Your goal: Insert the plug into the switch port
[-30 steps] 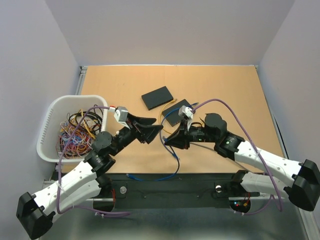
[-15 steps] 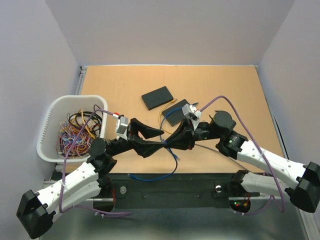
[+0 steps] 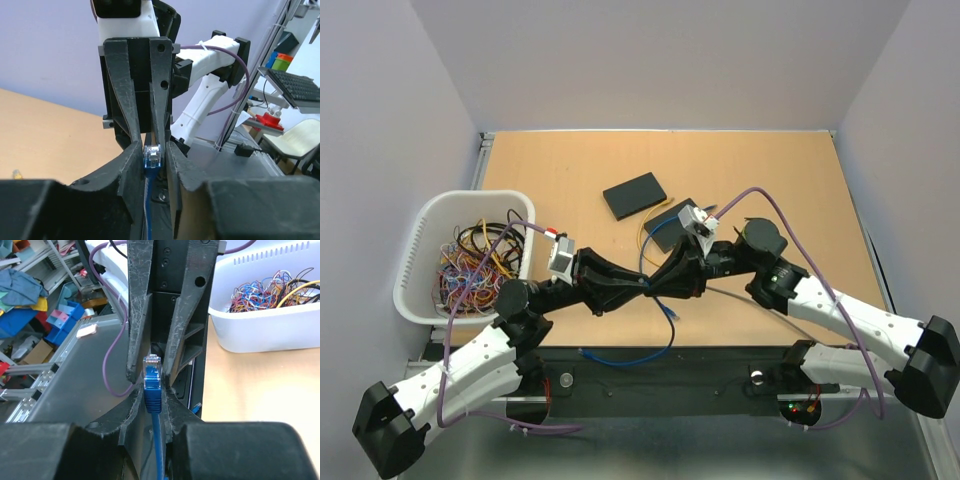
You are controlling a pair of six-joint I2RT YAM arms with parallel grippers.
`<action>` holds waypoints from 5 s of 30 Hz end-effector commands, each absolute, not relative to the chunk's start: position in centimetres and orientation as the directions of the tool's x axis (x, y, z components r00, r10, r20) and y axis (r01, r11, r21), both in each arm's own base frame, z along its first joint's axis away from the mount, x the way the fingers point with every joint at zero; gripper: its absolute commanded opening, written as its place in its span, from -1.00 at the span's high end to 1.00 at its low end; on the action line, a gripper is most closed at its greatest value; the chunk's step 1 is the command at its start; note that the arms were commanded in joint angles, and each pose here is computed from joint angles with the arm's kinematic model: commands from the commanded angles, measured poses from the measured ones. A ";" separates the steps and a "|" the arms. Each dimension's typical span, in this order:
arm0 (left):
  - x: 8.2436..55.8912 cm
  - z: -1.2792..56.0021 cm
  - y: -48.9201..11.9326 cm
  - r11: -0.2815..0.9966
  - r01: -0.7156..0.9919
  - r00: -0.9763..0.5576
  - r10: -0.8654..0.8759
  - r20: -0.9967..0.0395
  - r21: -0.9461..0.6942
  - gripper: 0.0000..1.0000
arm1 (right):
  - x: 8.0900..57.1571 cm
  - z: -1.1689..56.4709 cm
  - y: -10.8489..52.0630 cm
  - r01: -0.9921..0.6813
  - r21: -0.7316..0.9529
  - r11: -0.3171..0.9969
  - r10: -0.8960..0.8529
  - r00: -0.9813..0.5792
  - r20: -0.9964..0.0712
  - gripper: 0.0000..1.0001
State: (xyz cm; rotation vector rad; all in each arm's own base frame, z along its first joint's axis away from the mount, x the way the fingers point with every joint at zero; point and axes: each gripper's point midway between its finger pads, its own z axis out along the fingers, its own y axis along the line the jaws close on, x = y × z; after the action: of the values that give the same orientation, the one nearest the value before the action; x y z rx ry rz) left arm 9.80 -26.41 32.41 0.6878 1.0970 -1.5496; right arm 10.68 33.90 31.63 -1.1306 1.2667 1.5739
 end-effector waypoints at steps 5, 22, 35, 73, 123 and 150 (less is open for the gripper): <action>10.7 34.5 -25.8 0.063 0.957 -0.223 -0.465 -0.857 -0.283 0.86 | 11.0 34.1 34.0 -0.967 0.199 -0.162 0.144 -0.223 -0.964 0.99; 20.5 30.5 -23.6 0.542 0.515 -0.450 -0.488 -0.748 -0.664 1.00 | 17.7 33.7 30.6 -0.890 0.302 0.341 0.214 -0.239 -0.947 -0.46; 22.6 29.4 -24.3 0.575 0.441 -0.459 -0.516 -0.724 -0.689 1.00 | 22.8 28.7 32.3 -0.743 0.307 0.595 0.092 -0.316 -0.944 -0.10; 19.4 30.5 -25.7 0.420 0.642 -0.439 -0.484 -0.757 -0.641 -0.51 | 20.1 29.4 33.1 -0.806 0.374 0.459 0.263 -0.279 -0.924 0.99; 12.2 32.9 -24.1 0.180 0.911 -0.234 -0.513 -0.826 -0.370 0.52 | 12.3 33.8 36.0 -0.904 0.385 -0.185 0.320 -0.425 -0.846 0.99; 21.7 27.7 -20.5 0.601 0.406 -0.364 -0.584 -0.725 -0.688 1.00 | 22.6 28.1 33.0 -0.702 0.367 0.611 0.188 -0.321 -0.928 -0.22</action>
State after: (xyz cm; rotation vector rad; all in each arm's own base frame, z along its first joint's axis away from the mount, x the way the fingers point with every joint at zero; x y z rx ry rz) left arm 20.27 -21.43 26.68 -0.0224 1.6451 -1.0869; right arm 21.39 32.65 30.30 -0.4336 1.5694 1.1338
